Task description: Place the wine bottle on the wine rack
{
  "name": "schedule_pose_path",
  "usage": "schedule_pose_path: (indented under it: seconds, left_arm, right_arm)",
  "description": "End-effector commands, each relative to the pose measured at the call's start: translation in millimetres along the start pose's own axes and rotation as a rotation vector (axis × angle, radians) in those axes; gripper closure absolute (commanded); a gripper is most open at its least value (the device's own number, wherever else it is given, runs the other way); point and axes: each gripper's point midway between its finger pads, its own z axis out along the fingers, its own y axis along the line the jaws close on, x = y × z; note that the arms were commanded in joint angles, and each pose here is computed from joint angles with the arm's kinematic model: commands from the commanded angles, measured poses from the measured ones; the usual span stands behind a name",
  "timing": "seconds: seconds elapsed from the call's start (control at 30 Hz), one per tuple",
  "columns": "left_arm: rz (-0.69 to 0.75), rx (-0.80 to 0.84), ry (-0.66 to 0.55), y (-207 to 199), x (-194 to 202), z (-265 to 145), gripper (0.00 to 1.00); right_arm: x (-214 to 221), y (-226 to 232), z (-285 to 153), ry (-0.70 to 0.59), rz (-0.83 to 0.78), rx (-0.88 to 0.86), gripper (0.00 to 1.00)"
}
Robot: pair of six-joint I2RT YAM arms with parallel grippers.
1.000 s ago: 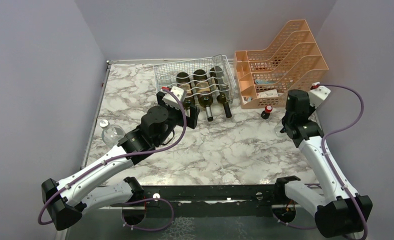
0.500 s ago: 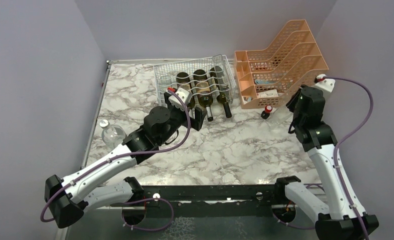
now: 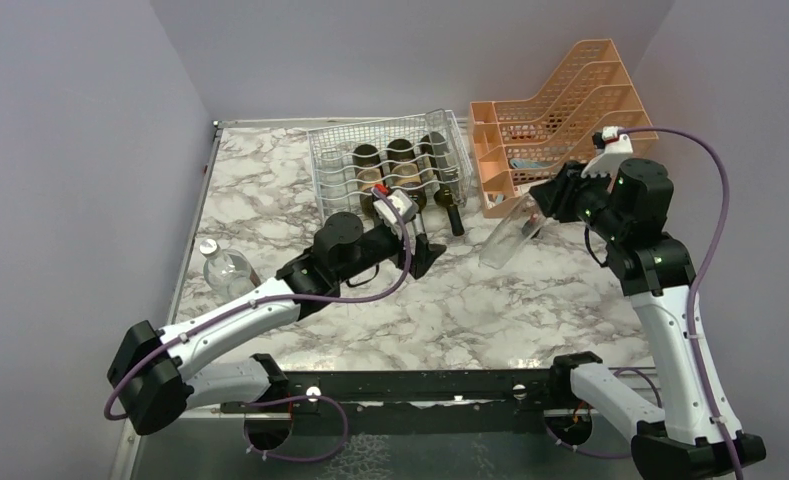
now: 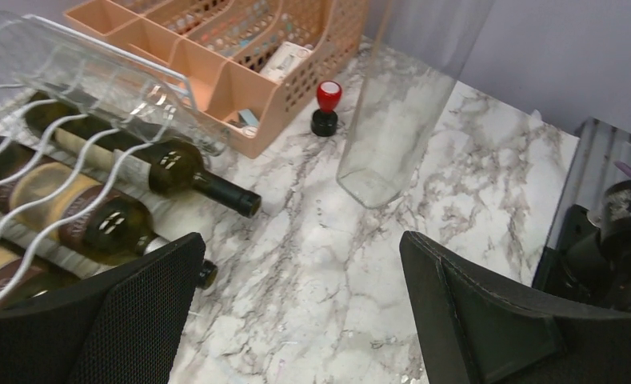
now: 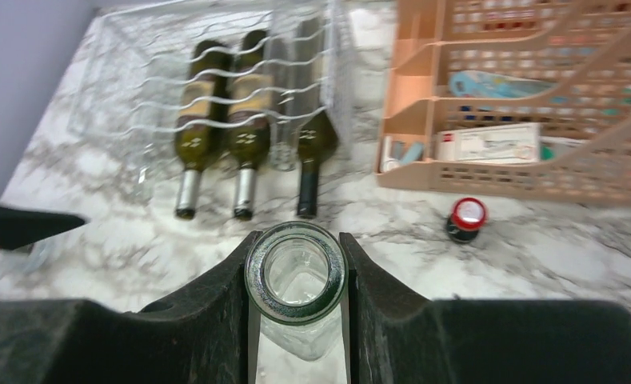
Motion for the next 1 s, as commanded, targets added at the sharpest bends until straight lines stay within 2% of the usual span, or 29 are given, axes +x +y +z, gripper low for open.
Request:
schedule_pose_path:
  seconds: [0.0,0.4,0.57,0.73,0.83,0.97]
  left_arm:
    - [-0.026,0.177,-0.028,-30.0,-3.8,12.5,0.01]
    - [-0.077,0.348,0.067,-54.5,44.1,38.5,0.02]
    - [-0.122,0.455,0.080,-73.5,50.5,38.0,0.04]
    - [-0.140,0.451,0.089,-73.4,56.3,41.8,0.06]
    - [-0.145,0.424,0.092,-69.1,59.4,44.6,0.12]
    - [-0.139,0.410,0.092,-66.5,61.3,45.7,0.32]
  right_arm:
    - [-4.3,55.7,-9.3,0.023,-0.046,-0.330,0.99]
    - [24.2,102.9,-8.4,0.097,0.033,-0.689,0.99]
    - [32.6,105.1,-4.7,0.117,0.055,-0.721,0.99]
    - [34.2,109.1,-6.5,0.120,0.062,-0.756,0.99]
    - [33.9,112.1,-9.7,0.117,0.063,-0.780,0.99]
    - [32.9,114.0,-12.8,0.116,0.061,-0.795,0.99]
